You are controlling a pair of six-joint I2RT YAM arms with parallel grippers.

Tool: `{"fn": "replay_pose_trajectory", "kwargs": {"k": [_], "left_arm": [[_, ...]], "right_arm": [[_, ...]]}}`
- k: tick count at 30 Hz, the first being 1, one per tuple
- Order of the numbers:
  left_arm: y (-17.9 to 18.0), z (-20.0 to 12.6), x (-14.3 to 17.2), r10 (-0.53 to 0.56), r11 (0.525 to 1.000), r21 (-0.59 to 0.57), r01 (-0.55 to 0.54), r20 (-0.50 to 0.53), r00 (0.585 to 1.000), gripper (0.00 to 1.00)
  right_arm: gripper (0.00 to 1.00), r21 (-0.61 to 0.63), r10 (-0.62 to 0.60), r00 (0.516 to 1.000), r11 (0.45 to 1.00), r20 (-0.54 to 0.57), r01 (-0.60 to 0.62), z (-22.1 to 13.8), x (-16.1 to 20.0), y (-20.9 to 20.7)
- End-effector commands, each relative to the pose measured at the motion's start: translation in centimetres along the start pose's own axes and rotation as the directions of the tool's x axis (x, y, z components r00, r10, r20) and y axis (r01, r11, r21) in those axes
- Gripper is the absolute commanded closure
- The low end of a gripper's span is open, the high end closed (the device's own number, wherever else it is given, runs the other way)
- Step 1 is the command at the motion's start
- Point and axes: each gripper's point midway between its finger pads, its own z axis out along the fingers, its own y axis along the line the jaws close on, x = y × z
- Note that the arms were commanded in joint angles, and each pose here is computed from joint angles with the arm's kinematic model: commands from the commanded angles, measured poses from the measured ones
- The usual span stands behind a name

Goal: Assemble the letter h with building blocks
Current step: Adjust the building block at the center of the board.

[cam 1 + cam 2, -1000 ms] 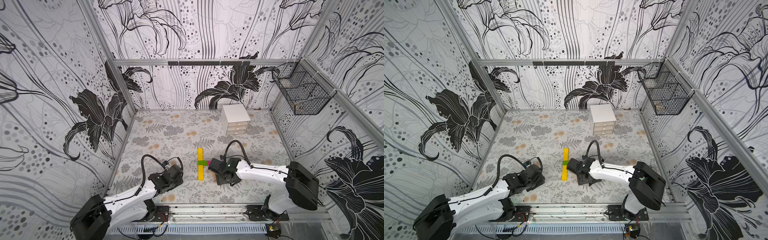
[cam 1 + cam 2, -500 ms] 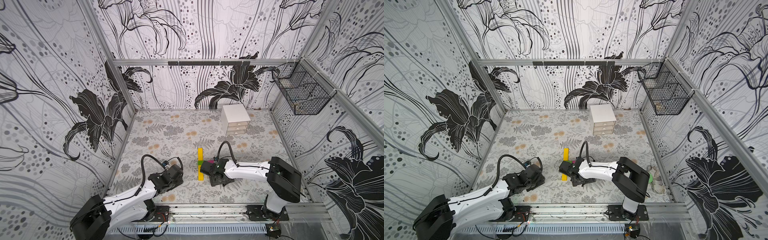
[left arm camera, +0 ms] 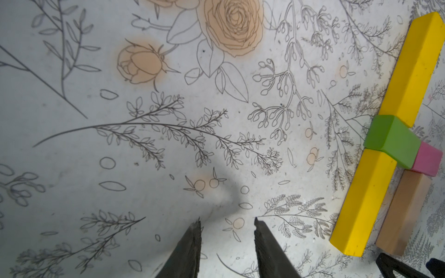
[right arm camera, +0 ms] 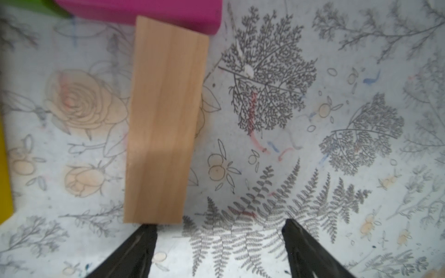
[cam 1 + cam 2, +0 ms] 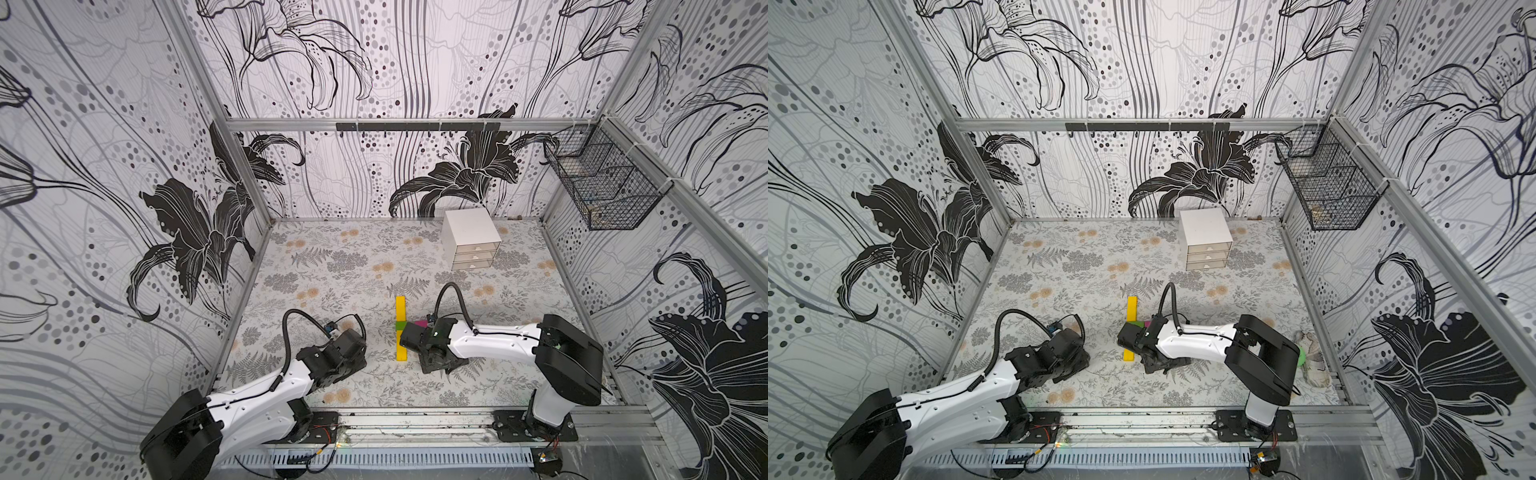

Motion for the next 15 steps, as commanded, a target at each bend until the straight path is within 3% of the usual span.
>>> {"fn": "replay_pose_trajectory", "kwargs": {"k": [1, 6, 15], "left_arm": [[0.0, -0.2, -0.1, 0.003, 1.000, 0.001, -0.003, 0.004, 1.000, 0.60], [-0.4, -0.1, -0.2, 0.002, 1.000, 0.006, -0.002, 0.003, 1.000, 0.60], [-0.5, 0.0, -0.2, 0.003, 1.000, 0.005, -0.003, 0.002, 1.000, 0.60]], "right_arm": [[0.13, -0.028, 0.054, 0.997, 0.998, 0.058, -0.052, -2.4, -0.8, -1.9], [0.15, -0.112, 0.154, 0.985, 0.983, 0.073, -0.145, -2.4, -4.4, -4.4], [0.17, -0.112, 0.178, 0.984, 0.978, 0.026, -0.174, 1.4, -10.0, -6.4]]}}
